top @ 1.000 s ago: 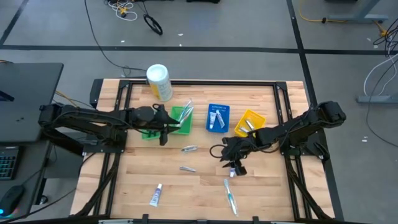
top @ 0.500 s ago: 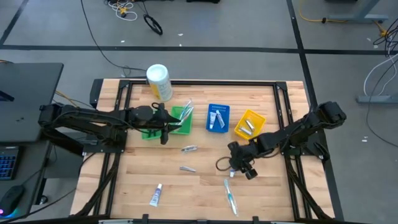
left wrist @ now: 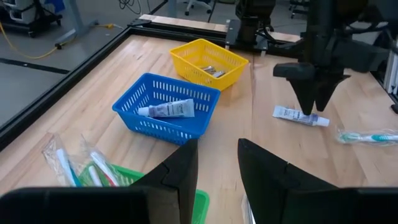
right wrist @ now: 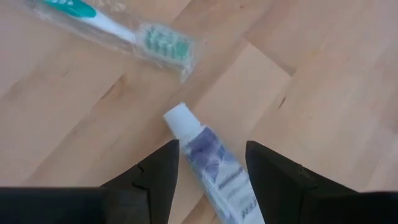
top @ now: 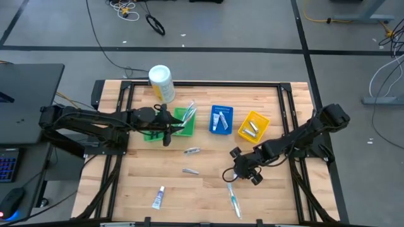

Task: Pick & Place Travel size toiletries
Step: Put the purple toothpaste into the blue bin

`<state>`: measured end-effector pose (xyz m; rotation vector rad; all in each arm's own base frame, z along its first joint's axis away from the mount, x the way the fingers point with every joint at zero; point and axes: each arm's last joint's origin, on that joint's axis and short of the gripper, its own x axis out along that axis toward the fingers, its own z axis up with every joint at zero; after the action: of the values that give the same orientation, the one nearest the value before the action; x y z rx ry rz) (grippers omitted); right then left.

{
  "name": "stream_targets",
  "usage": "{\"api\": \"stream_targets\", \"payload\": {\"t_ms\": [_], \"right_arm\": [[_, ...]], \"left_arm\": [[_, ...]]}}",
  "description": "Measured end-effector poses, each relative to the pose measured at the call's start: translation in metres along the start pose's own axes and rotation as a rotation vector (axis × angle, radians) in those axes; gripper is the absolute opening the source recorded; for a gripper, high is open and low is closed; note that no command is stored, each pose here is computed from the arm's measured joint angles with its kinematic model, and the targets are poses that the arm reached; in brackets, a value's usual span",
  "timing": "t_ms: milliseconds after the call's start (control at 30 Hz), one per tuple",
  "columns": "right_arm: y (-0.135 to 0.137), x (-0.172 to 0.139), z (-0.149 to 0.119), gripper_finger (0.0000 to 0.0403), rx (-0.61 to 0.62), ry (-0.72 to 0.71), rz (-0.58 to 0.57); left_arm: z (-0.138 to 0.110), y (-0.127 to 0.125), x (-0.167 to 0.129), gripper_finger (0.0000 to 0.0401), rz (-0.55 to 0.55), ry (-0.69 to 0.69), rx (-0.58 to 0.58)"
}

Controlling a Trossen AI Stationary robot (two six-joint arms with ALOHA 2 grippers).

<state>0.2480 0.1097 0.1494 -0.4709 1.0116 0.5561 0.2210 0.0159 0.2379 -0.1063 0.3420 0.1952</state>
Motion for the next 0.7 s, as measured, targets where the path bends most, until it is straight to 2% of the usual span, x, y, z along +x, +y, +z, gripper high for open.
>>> {"api": "stream_targets", "payload": {"t_ms": [300, 467, 700], "right_arm": [[-0.001, 0.021, -0.004, 0.0196, -0.036, 0.059, -0.036], [-0.002, 0.026, -0.003, 0.0195, -0.035, 0.043, -0.036], [-0.009, 0.027, -0.003, 0.0176, 0.033, 0.005, 0.003]], "left_arm": [[0.000, 0.000, 0.000, 0.0121, 0.000, 0.001, 0.004], [0.000, 0.000, 0.000, 0.0121, 0.000, 0.000, 0.005], [0.000, 0.000, 0.000, 0.0121, 0.000, 0.000, 0.027]]}}
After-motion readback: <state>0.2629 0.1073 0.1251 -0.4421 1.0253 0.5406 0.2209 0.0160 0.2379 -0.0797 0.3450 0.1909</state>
